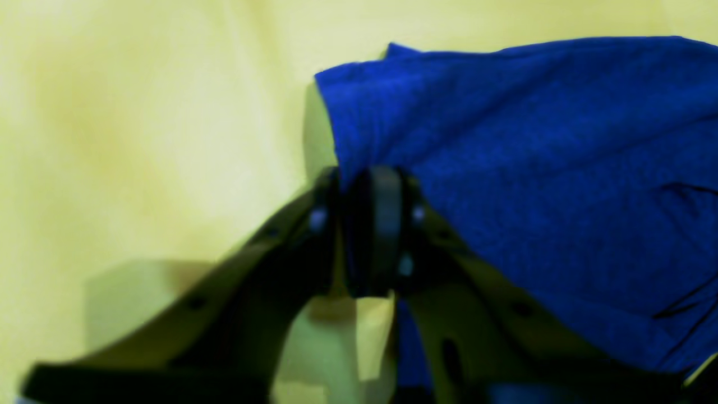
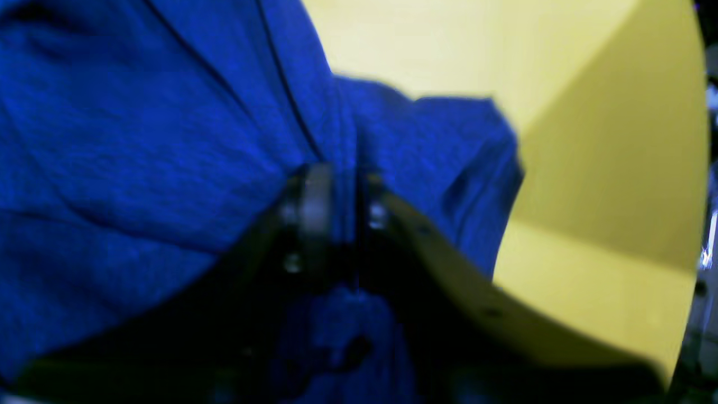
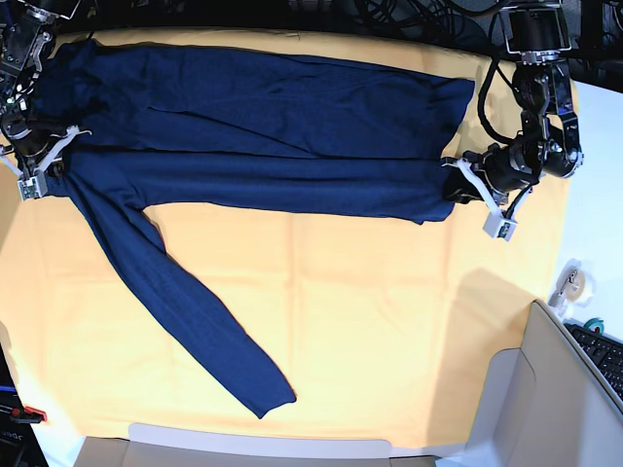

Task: Fold the T-shirt properly
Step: 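Lift the hem and fold it over toward the collar edge with both grippers, then release the hem and move the right gripper to the trailing sleeve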

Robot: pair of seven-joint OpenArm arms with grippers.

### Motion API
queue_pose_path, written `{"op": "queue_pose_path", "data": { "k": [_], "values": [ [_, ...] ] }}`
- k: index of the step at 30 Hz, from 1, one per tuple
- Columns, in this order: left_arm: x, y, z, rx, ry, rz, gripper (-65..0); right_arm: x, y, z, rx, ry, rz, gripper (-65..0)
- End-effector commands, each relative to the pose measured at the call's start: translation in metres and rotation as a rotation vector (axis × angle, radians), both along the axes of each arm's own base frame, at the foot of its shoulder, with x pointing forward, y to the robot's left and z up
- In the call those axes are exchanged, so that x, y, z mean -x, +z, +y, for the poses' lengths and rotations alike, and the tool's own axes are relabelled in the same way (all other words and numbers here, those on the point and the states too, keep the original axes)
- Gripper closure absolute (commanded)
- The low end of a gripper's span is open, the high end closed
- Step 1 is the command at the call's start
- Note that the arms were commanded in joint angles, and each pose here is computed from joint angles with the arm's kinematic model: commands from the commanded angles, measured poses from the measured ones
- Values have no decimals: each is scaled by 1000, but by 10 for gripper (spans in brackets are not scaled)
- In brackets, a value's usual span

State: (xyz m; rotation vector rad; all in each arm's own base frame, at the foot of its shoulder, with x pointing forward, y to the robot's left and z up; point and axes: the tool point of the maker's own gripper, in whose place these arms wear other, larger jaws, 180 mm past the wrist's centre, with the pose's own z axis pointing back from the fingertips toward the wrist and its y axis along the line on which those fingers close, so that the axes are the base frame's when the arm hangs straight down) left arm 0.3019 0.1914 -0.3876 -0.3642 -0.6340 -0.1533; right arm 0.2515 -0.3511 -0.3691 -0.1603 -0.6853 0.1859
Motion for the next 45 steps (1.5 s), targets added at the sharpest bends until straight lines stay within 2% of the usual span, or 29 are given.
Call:
{"op": "queue_pose_path", "data": {
  "k": [1, 3, 5, 11, 20, 27, 31, 33, 37, 41, 45],
  "values": [
    [-9, 11, 6, -1, 7, -39, -141, -11, 16, -4, 14, 16, -53, -196],
    [-9, 11, 6, 0, 9, -39, -166, -11, 13, 1, 1, 14, -56, -258],
    [-9, 11, 6, 0, 9, -39, -180, -12, 14, 1, 2, 15, -57, -289],
    [-11, 14, 16, -15, 25, -48, -184, -13, 17, -1, 7, 14, -67, -292],
    [-15, 34, 64, -33, 162, -101, -185, -29, 49, 4, 54, 46, -152, -292],
    [-9, 31, 73, -36, 187, -91, -185, -66, 106, -11, 83, -27, -336, -294],
    [-8, 30, 70, -34, 181, -87, -185, -95, 115, -7, 113, -16, -327, -294],
    [-8, 29, 70, -33, 181, -87, -185, -114, 108, -4, 81, -15, -295, -294],
    [-9, 29, 69, -31, 180, -88, -185, -151, 86, 6, -69, -17, -255, -302],
    [-9, 29, 69, -29, 182, -85, -185, -178, 71, 29, -218, 7, -226, -372],
    [-9, 29, 69, -27, 182, -87, -185, -191, 64, 48, -351, 8, -235, -383]
  ]
}}
